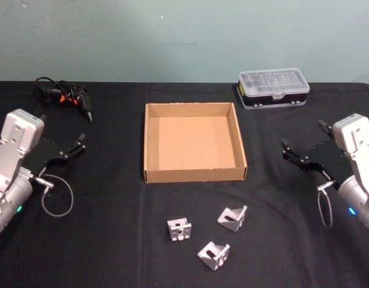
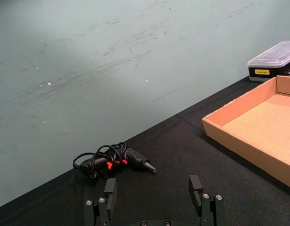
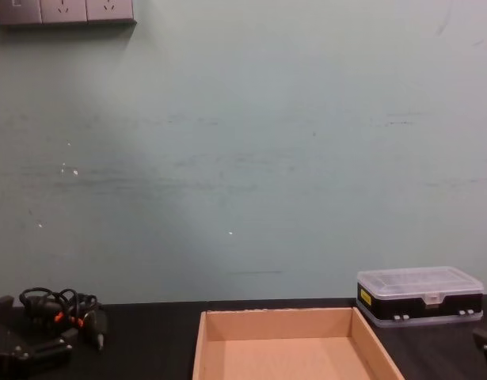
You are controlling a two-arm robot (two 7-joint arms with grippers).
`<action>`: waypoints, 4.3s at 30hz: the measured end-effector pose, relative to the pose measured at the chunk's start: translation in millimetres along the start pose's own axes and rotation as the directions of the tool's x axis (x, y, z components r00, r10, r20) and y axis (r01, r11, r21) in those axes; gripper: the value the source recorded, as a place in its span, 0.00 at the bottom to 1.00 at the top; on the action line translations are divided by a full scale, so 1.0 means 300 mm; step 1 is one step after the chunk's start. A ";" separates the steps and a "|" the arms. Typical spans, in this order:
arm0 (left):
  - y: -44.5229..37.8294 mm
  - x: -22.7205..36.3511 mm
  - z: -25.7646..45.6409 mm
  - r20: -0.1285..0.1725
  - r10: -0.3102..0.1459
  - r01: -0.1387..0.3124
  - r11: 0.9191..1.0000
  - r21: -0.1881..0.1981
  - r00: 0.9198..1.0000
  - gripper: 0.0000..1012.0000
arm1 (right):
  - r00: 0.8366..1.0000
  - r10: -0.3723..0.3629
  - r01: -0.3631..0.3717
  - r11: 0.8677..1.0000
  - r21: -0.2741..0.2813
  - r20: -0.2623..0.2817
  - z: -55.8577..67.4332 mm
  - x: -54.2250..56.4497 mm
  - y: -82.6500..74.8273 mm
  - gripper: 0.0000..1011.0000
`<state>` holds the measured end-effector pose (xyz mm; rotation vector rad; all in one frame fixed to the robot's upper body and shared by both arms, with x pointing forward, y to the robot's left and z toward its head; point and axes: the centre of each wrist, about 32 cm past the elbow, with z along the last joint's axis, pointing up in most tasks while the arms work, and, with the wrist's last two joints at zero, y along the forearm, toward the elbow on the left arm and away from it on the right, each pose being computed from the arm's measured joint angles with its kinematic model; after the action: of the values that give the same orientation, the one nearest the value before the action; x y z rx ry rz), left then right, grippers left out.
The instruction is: Use one hand to pick up the angle iron from the table and place it into the box.
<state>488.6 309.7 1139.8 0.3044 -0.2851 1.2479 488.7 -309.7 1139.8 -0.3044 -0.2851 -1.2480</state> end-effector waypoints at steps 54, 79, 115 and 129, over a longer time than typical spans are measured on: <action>0.000 0.000 0.000 0.000 0.000 0.000 1.000 0.000 1.000 0.99 | 1.000 0.000 0.000 1.000 0.000 0.000 0.000 0.000 0.000 0.99; 0.000 0.000 0.000 0.000 0.000 0.000 1.000 0.000 1.000 0.99 | 0.994 0.074 -0.073 0.997 0.006 -0.083 0.095 0.073 -0.094 0.99; 0.000 0.000 0.000 0.000 0.000 0.000 1.000 0.000 1.000 0.99 | 0.795 0.565 -0.591 0.803 -0.072 -0.224 0.199 0.164 -0.263 0.99; 0.000 0.000 0.000 0.000 0.000 0.000 1.000 0.000 1.000 0.99 | 0.759 0.614 -0.645 0.756 -0.114 -0.218 0.156 0.105 -0.254 0.99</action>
<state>488.6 309.7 1139.8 0.3045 -0.2850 1.2480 423.0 -341.6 1200.2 -0.4104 0.0889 -0.6107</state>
